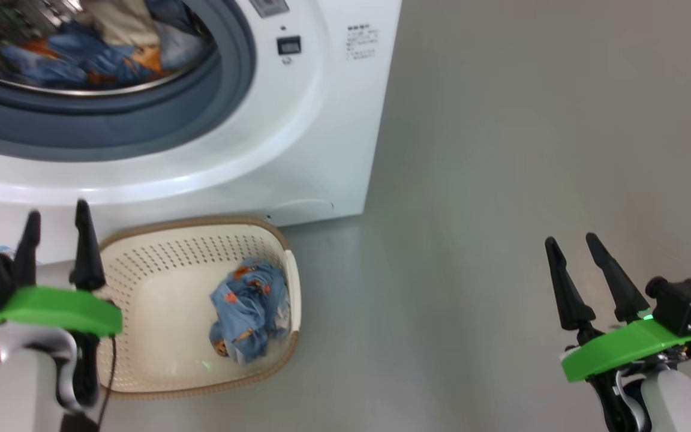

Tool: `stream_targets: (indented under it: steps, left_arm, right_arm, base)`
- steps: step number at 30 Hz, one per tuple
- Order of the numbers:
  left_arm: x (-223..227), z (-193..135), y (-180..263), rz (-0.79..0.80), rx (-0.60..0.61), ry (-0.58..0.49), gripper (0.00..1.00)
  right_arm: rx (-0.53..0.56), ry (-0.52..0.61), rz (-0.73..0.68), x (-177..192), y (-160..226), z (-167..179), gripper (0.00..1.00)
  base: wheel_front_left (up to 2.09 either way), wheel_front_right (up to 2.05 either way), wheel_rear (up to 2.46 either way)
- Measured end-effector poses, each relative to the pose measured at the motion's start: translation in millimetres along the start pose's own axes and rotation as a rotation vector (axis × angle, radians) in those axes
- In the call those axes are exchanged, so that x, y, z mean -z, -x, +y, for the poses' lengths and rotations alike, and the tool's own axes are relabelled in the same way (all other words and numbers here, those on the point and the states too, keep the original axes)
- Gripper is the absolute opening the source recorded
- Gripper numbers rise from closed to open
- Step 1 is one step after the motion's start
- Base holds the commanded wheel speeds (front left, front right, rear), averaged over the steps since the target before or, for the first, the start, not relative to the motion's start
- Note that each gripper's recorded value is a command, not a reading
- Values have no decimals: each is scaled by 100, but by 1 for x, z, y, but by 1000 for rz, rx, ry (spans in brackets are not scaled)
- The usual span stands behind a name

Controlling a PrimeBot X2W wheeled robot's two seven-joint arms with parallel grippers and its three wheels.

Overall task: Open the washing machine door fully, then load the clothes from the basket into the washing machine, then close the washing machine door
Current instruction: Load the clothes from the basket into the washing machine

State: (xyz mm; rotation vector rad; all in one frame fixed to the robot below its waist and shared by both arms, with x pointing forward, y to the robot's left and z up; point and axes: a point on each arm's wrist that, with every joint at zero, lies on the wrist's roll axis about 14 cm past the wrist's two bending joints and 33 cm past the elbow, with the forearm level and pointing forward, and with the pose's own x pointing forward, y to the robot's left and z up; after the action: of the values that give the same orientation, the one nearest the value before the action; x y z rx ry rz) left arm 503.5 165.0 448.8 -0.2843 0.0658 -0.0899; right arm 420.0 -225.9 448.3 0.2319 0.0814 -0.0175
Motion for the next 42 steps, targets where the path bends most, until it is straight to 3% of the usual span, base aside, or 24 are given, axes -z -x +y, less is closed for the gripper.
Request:
stream_targets:
  steps: [18, 31, 42]
  left_arm:
    - [-25, 14, 107, -58, -63, -37, 100]
    - [-29, 25, 147, -84, -112, -45, 100]
    - [-29, 28, 148, -86, -131, -40, 100]
  right_arm:
    - [-39, -8, -25, -13, 44, 9, 100]
    - [-28, 0, -50, -22, 53, 3, 100]
    - [-26, 0, -40, -19, 51, 3, 100]
  base:
    - [0, 0, 0]
    - [0, 0, 0]
    - [0, 0, 0]
